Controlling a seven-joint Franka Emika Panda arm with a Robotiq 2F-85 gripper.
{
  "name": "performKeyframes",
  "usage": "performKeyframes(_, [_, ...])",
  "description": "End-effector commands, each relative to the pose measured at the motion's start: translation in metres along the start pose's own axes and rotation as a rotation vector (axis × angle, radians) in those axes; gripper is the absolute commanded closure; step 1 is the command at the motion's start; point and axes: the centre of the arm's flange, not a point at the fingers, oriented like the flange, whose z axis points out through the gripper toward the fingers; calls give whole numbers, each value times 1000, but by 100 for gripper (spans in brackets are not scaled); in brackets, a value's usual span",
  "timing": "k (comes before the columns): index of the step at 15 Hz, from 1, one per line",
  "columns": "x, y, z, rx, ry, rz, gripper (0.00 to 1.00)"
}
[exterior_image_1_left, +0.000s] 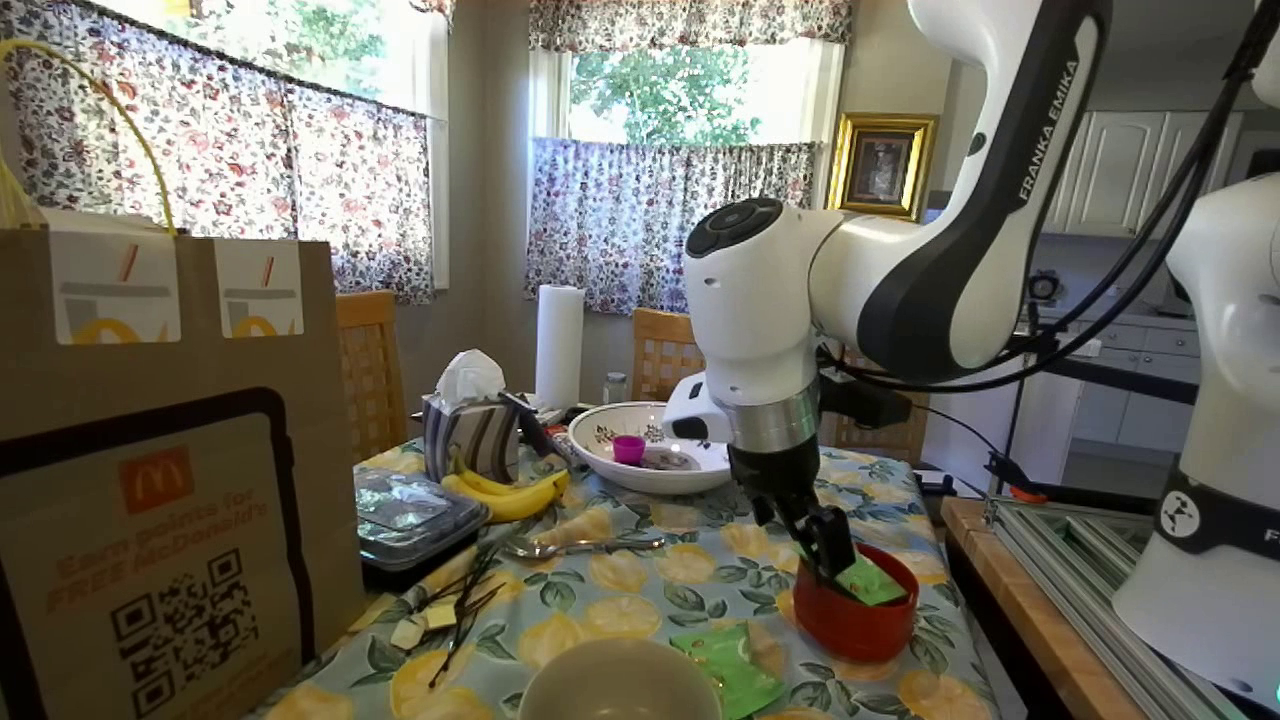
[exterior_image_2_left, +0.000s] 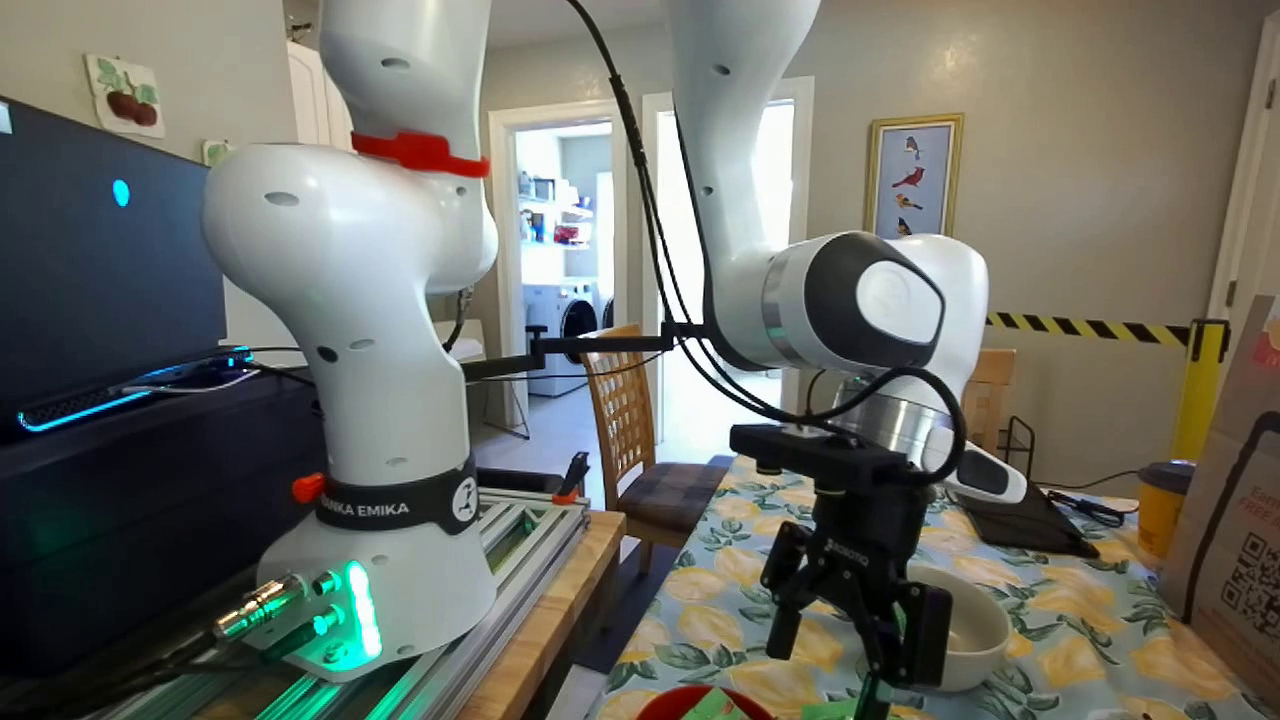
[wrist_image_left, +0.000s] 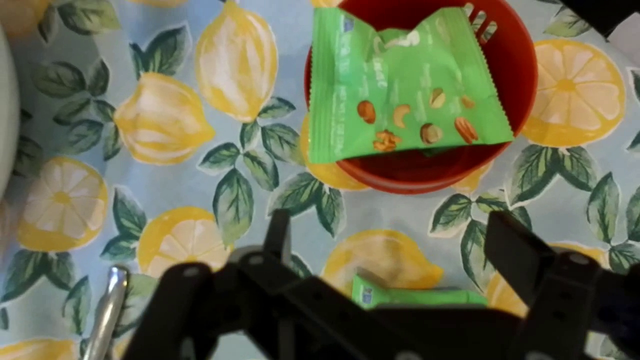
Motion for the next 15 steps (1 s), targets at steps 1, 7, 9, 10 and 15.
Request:
performKeyframes(1, [13, 3, -3, 55, -79, 138, 0])
performKeyframes(7, [33, -7, 2, 139, -77, 360, 0])
performKeyframes(9, [38, -14, 5, 130, -76, 442, 0])
performKeyframes(10, [24, -7, -1, 131, -71, 367, 0])
performKeyframes(15, [33, -15, 6, 118, -86, 427, 0])
